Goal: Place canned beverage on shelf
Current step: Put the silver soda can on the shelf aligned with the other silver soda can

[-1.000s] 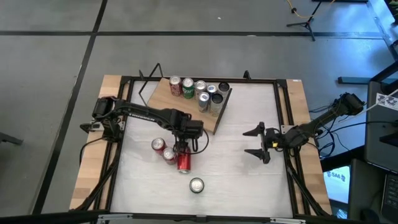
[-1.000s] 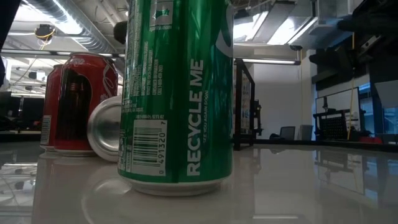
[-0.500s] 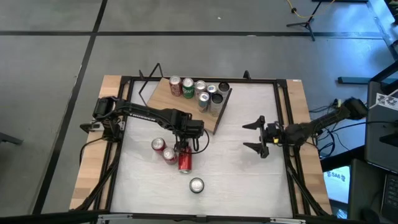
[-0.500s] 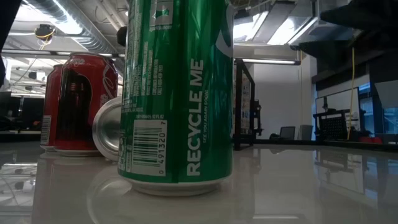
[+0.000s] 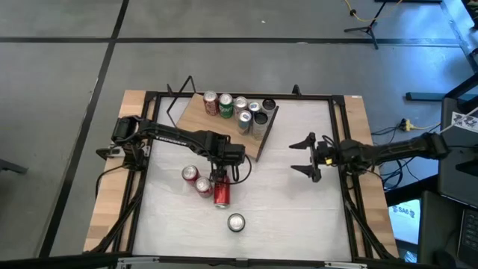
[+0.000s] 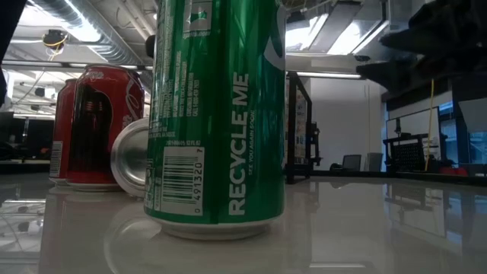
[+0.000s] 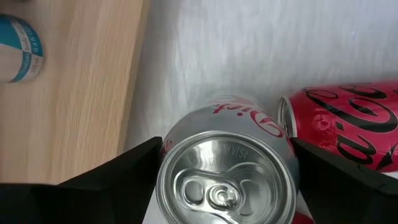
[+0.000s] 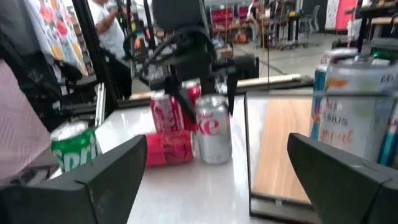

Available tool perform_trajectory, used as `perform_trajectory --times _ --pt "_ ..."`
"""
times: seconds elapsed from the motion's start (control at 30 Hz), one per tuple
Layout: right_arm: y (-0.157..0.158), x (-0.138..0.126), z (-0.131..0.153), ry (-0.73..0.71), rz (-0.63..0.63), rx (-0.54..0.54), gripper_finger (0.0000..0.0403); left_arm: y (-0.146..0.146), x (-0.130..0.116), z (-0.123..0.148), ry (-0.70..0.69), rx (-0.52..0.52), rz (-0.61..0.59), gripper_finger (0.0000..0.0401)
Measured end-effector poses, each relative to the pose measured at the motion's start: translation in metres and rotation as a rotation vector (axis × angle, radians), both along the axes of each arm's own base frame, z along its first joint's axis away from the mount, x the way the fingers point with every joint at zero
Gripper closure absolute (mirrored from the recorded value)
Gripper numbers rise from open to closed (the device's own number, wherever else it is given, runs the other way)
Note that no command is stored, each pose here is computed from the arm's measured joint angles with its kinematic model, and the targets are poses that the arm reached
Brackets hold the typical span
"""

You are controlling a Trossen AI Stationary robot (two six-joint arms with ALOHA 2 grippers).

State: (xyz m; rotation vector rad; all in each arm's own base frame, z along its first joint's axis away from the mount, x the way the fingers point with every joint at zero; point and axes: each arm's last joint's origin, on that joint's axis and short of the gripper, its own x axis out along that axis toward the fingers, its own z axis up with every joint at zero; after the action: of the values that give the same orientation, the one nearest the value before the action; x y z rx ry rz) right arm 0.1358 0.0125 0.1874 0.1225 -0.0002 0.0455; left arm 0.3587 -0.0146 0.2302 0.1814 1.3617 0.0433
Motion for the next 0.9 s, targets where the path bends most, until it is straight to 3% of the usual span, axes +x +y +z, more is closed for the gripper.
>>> perform_trajectory --times 0.27,0.4,0.63,0.9 --pt "-0.0014 -0.0086 -0.0016 0.033 -0.019 0.008 0.0022 0.0009 0.0004 0.0002 -0.016 0.012 0.076 0.0068" --pt "-0.0015 -0.0093 -0.0006 0.024 -0.019 0.009 0.0022 0.0031 0.0005 0.0009 -0.041 0.084 0.170 0.0059" --pt "-0.0015 -0.0093 -0.0006 0.024 -0.019 0.012 0.0022 0.0051 0.0005 0.0011 -0.030 -0.003 0.146 0.0053" --pt "-0.0015 -0.0093 -0.0006 0.024 -0.019 0.012 0.0022 0.0070 0.0007 0.0015 -0.051 0.031 0.228 0.0053"
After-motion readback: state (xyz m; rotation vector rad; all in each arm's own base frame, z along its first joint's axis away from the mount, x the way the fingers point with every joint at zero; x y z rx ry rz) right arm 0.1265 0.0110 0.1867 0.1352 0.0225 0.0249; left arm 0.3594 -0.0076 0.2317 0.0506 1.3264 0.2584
